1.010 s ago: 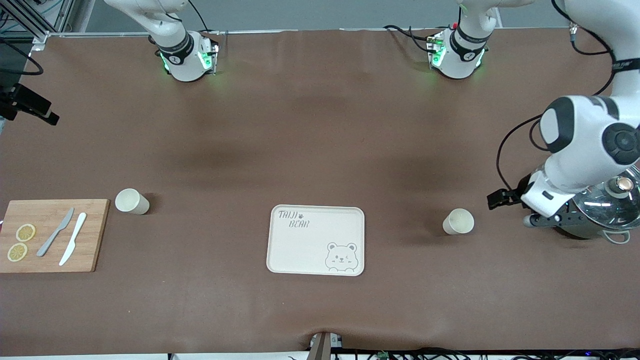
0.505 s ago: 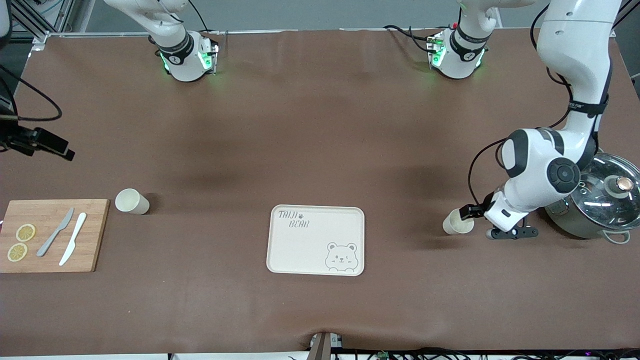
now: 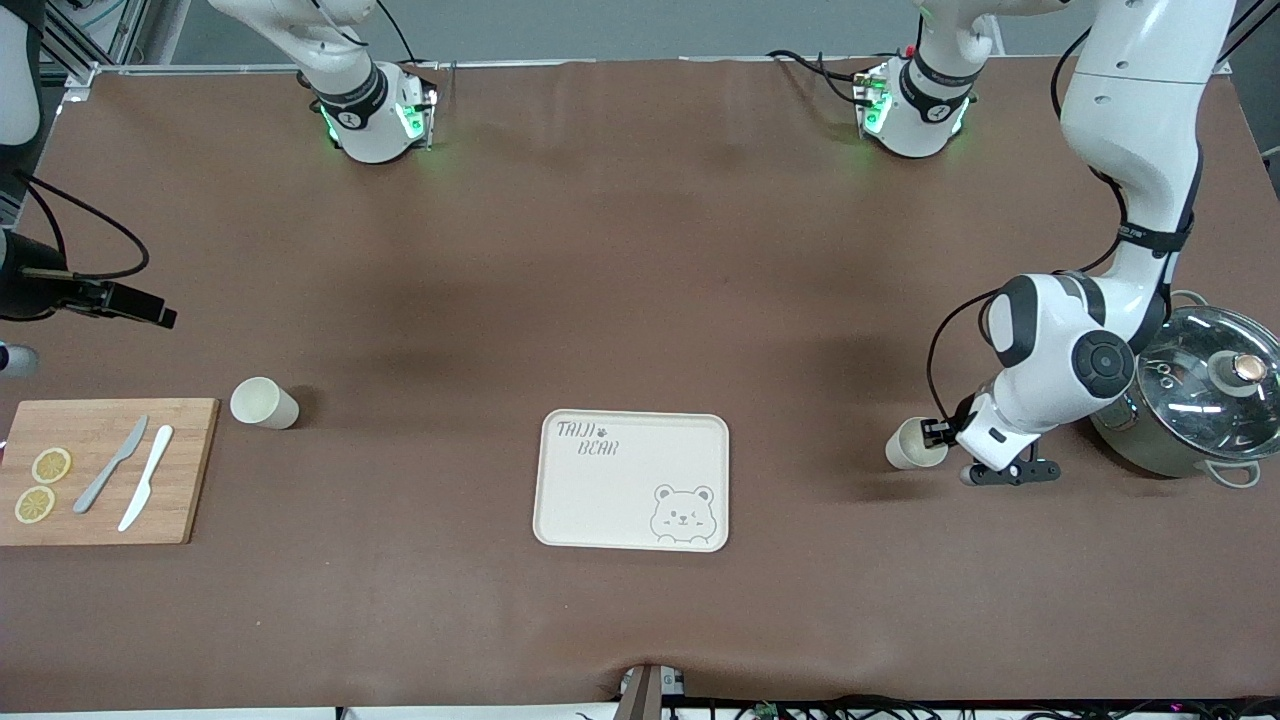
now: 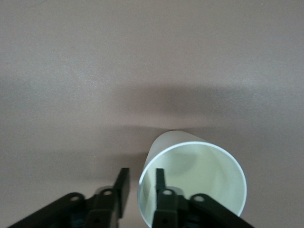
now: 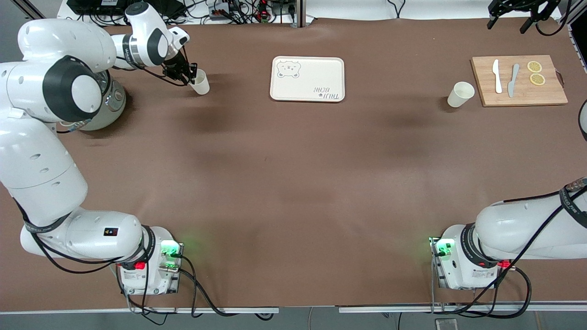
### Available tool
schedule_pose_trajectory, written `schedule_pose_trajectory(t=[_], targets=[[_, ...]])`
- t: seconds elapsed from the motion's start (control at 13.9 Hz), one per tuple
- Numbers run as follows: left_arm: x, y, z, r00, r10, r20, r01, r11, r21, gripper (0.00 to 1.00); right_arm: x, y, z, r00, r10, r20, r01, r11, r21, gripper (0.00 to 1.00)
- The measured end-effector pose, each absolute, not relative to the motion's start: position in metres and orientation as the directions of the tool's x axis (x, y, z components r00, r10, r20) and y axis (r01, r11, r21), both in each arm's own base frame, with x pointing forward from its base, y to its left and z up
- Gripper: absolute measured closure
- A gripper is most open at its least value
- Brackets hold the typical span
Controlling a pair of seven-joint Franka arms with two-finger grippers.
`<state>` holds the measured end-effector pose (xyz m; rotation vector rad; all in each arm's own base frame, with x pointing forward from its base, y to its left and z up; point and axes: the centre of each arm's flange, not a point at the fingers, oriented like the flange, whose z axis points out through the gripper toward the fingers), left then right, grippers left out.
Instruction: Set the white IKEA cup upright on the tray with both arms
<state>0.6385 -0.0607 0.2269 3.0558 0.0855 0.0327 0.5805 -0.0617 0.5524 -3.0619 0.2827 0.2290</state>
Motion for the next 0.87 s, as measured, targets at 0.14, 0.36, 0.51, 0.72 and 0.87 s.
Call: schedule_pose_trajectory(t=[0.14,0.36,0.51,0.72,0.87], targets=[[0.64,-0.064,0.229,0.998,0.052,0.025,0.05,-0.995,0.089,0.96,0.582,-0.078,0.553,0.98,-0.152,-0.129,-0.167,-0.98,-0.112,0.0],[0.646,-0.089,0.241,0.998,0.051,0.049,0.045,-0.993,0.109,0.96,0.594,-0.1,0.527,0.992,-0.085,-0.097,-0.1,-0.983,-0.154,0.0],[0.652,-0.113,0.254,0.996,0.045,0.074,0.036,-0.992,0.12,0.96,0.605,-0.1,0.499,0.993,-0.074,-0.095,-0.087,-0.987,-0.138,0.0],[0.662,-0.162,0.285,0.993,0.017,0.118,0.0,-0.991,0.137,0.96,0.613,-0.103,0.454,0.994,-0.071,-0.083,-0.079,-0.992,-0.098,0.0],[0.664,-0.204,0.309,0.991,0.029,0.129,0.008,-0.988,0.155,0.96,0.611,-0.106,0.429,0.995,-0.072,-0.073,-0.078,-0.994,-0.076,0.0]])
